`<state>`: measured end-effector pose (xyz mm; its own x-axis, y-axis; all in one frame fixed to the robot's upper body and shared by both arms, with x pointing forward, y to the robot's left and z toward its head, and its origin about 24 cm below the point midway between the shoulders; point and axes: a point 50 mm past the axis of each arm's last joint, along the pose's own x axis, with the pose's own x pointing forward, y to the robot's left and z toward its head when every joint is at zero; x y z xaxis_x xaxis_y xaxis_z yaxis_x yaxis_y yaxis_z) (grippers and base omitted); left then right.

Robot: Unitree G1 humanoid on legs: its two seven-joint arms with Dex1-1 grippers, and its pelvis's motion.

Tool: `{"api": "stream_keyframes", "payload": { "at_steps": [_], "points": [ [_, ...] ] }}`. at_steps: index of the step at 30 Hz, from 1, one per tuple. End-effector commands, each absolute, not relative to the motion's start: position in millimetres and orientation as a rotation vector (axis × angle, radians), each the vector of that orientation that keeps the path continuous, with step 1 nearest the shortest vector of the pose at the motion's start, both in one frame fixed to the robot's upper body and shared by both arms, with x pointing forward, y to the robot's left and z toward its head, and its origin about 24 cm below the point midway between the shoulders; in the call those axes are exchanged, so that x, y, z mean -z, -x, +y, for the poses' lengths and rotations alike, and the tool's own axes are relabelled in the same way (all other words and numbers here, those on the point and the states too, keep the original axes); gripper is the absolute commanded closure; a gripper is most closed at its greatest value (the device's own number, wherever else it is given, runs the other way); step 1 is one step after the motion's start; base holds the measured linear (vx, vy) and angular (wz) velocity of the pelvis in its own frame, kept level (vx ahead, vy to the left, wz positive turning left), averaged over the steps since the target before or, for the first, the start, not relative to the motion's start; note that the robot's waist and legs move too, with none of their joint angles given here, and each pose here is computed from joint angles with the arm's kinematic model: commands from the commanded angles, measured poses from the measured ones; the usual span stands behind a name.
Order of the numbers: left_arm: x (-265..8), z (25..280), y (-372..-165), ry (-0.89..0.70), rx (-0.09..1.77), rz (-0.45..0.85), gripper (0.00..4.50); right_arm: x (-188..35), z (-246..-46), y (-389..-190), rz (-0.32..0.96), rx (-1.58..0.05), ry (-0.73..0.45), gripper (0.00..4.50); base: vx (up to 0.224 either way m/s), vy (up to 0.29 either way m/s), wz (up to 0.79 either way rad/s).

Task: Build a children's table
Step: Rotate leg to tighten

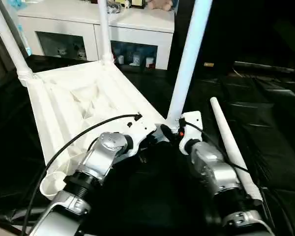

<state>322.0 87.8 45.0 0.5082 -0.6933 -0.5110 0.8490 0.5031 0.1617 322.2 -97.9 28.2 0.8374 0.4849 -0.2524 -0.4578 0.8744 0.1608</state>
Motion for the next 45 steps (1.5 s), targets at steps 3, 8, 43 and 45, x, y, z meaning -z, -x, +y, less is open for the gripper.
{"api": "stream_keyframes", "payload": {
  "at_steps": [3,8,43,45],
  "points": [
    [-41.8,100.1,-311.3,-0.397,1.075,0.398,4.5,-38.3,-98.5,-309.8,0.289,-0.757,0.039,0.6,0.0,0.0,0.0],
    [-48.1,119.5,-301.5,-0.381,1.204,0.377,4.5,-48.2,-118.5,-294.8,0.301,-0.933,0.107,0.6,0.0,0.0,0.0],
    [-49.4,139.6,-286.5,-0.371,1.326,0.45,4.5,-44.9,-115.3,-280.7,0.374,-1.068,0.096,1.78,0.0,0.0,0.0],
    [-44.7,136.1,-293.7,-0.397,1.232,0.451,4.5,-39.7,-115.5,-287.6,0.364,-0.959,0.044,1.78,0.0,0.0,0.0]
  ]
}}
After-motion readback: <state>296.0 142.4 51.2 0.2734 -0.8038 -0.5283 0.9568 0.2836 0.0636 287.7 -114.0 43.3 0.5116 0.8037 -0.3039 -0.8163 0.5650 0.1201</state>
